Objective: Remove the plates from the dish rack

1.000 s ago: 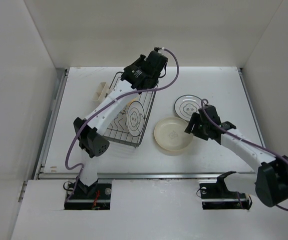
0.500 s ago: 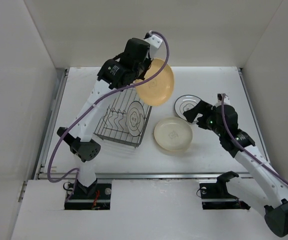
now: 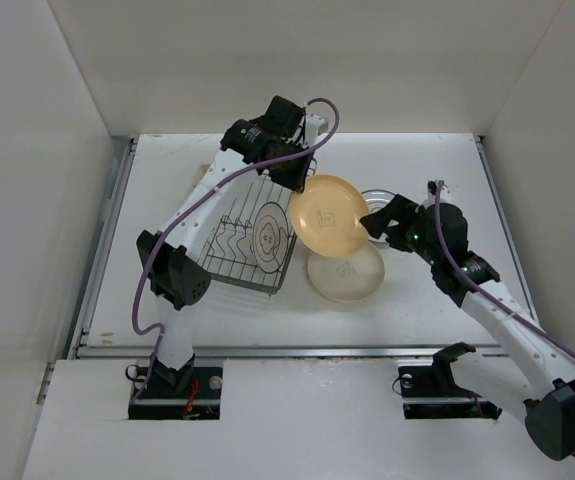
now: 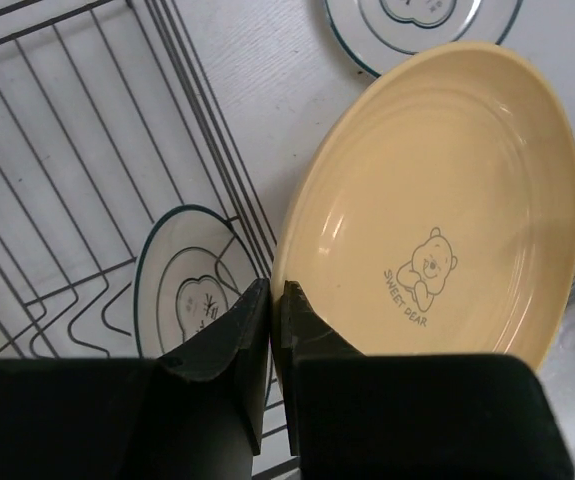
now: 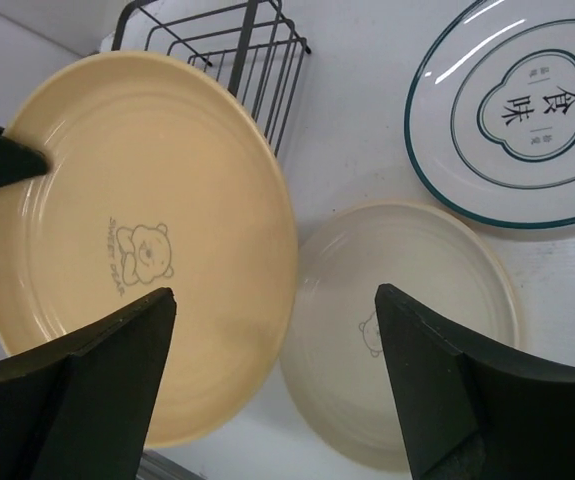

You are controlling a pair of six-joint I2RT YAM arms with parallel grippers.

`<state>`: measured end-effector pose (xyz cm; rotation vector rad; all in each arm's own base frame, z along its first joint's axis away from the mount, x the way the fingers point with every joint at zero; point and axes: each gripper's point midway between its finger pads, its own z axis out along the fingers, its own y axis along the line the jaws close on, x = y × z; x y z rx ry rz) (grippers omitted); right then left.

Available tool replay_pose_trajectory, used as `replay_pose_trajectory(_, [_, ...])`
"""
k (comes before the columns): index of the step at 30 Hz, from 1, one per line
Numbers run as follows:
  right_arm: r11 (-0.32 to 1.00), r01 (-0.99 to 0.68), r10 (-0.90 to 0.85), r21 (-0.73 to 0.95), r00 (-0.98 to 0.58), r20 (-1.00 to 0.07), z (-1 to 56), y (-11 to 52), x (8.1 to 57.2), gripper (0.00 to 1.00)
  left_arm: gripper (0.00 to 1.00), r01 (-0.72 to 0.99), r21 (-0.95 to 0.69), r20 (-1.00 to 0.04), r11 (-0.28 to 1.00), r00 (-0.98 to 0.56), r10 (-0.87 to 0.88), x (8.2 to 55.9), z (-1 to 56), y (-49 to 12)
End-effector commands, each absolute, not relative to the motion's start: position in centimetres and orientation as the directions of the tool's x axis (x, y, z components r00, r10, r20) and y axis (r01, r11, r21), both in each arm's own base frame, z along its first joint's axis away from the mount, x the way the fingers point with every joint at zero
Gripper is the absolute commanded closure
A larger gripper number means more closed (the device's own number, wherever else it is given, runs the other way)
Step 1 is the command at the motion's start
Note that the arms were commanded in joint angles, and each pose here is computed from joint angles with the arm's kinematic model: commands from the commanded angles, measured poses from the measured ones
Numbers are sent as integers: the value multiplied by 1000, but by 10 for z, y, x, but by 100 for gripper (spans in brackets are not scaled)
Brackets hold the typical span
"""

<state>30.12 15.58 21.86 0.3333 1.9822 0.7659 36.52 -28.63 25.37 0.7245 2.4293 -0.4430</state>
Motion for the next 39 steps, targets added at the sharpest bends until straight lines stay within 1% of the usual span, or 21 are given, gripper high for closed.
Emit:
replay_pose_trajectory(1, [731,-94,552,676,-500,-667,225,166,312,16,100,623,-241,-657,744,-669,347,346,290,-297])
replay_pose_trajectory(4, [750,-3,559,662,-531,-636,203,163,321,19,100,625,-255,-664,738,-668,336,340,297,-296])
replay_pose_trajectory(6, [757,15,553,653,-548,-628,194,165,325,25,100,627,-254,-672,736,-662,332,339,300,-296])
replay_pose_trajectory(8, [751,21,556,660,-559,-615,191,167,325,36,100,625,-267,-668,733,-669,327,335,300,-295])
replay_pose_trajectory(9, [747,12,552,665,-569,-610,190,171,326,50,100,622,-268,-659,735,-675,331,334,296,-295])
replay_pose_trajectory(11, [741,-3,552,672,-568,-611,193,173,327,66,100,620,-269,-652,737,-680,335,334,293,-295])
replay_pose_trajectory(12, [741,-3,552,672,-568,-611,193,173,327,92,100,613,-255,-654,748,-680,333,336,292,-292])
replay_pose_trajectory(13, [736,-16,556,677,-557,-617,200,172,325,100,100,608,-247,-655,755,-679,332,338,292,-291])
replay_pose_trajectory(15, [740,-6,567,672,-533,-629,206,167,325,100,100,599,-210,-661,773,-670,339,343,291,-285])
replay_pose_trajectory(17, [749,15,573,663,-516,-636,209,159,321,100,97,599,-198,-655,776,-669,350,342,289,-283])
replay_pose_trajectory(18, [748,14,574,663,-515,-636,211,159,319,100,92,601,-185,-658,777,-664,357,344,288,-281])
replay_pose_trajectory(21, [756,74,596,651,-488,-638,211,145,312,100,66,602,-173,-653,780,-663,367,343,287,-279])
replay_pose_trajectory(23, [770,137,604,623,-475,-641,204,132,307,100,54,603,-159,-655,782,-657,374,345,287,-277])
replay_pose_trajectory(26, [770,173,617,614,-448,-647,207,120,300,100,45,604,-145,-657,783,-651,380,346,286,-275])
replay_pose_trajectory(28, [777,204,617,595,-436,-655,202,113,297,100,35,604,-145,-657,783,-651,381,346,286,-275])
replay_pose_trajectory(30, [777,254,623,576,-437,-649,194,105,293,100,25,581,-109,-660,806,-649,379,351,288,-268])
replay_pose_trajectory(31, [782,270,619,562,-440,-650,190,102,291,100,17,562,-80,-662,823,-647,378,355,288,-263])
replay_pose_trajectory(33, [788,315,614,529,-457,-644,179,95,284,100,11,453,64,-688,889,-626,368,376,299,-231])
replay_pose_trajectory(35, [798,345,602,494,-480,-638,164,91,277,100,11,368,134,-691,920,-631,353,388,306,-202])
replay_pose_trajectory(37, [808,362,589,465,-519,-619,145,89,268,100,13,256,165,-673,952,-676,299,402,306,-154])
replay_pose_trajectory(39, [807,379,590,453,-531,-608,133,88,263,100,14,173,169,-667,970,-705,242,410,305,-122])
